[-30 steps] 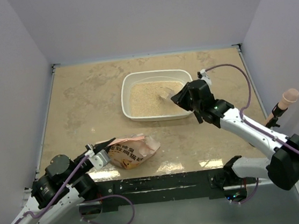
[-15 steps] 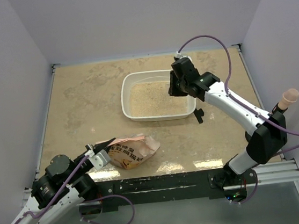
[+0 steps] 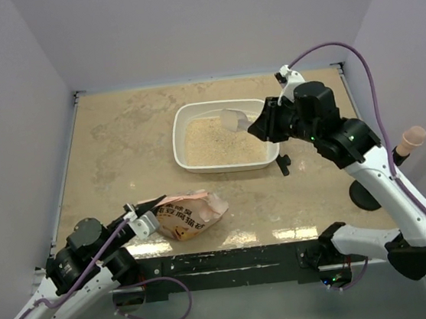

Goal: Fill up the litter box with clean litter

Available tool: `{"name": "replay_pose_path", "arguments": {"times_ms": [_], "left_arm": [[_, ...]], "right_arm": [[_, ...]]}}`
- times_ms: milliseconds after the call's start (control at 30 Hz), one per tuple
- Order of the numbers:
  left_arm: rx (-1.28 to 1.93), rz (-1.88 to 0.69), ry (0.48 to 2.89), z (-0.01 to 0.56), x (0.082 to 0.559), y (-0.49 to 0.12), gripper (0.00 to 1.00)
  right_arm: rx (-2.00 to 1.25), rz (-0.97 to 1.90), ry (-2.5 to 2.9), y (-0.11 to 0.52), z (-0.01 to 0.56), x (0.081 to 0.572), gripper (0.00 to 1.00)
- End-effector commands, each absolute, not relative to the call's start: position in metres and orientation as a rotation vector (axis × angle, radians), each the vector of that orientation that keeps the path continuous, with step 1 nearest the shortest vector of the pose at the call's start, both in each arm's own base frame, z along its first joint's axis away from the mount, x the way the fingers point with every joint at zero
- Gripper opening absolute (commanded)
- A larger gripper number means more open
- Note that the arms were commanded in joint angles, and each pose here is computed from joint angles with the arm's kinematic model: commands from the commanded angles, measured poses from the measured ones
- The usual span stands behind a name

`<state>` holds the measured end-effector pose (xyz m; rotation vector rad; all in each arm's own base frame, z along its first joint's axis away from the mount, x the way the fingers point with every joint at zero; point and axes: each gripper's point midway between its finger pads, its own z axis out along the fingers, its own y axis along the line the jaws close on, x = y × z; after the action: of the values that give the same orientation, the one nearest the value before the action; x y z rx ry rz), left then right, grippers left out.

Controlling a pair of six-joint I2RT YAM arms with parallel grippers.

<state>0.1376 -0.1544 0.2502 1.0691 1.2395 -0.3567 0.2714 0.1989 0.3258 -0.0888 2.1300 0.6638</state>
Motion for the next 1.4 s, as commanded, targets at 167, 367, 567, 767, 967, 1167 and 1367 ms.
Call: {"name": "replay_pose_path", "arguments": {"times_ms": [167,367,567,767,967,1167,1367], "left_arm": [[0.992,-0.401,1.171,0.289,0.139,-0.162,0.00],[0.995,-0.369,1.211,0.287,0.146,-0.161,0.00],[0.981,-0.349,1.219,0.291,0.148,-0.156,0.00],[0.956,-0.321,1.238,0.283,0.151,-0.149,0.00],[0.950,-0.326,1.229,0.283,0.150,-0.149,0.00],[0.951,-0.331,1.227,0.282,0.150,-0.150,0.00],[0.953,-0.339,1.223,0.282,0.149,-0.151,0.00]], "right_arm": [[-0.368,1.003,2.118,0.212,0.353,0.184,0.00],[-0.463,1.029,2.188,0.205,0.339,0.156,0.00],[-0.487,1.016,2.249,0.193,0.324,0.135,0.00],[-0.541,1.150,2.263,0.199,0.315,0.110,0.00],[-0.548,1.261,2.264,0.208,0.311,0.102,0.00],[-0.516,1.306,2.271,0.216,0.306,0.108,0.00],[-0.483,1.344,2.275,0.229,0.299,0.118,0.00]]}}
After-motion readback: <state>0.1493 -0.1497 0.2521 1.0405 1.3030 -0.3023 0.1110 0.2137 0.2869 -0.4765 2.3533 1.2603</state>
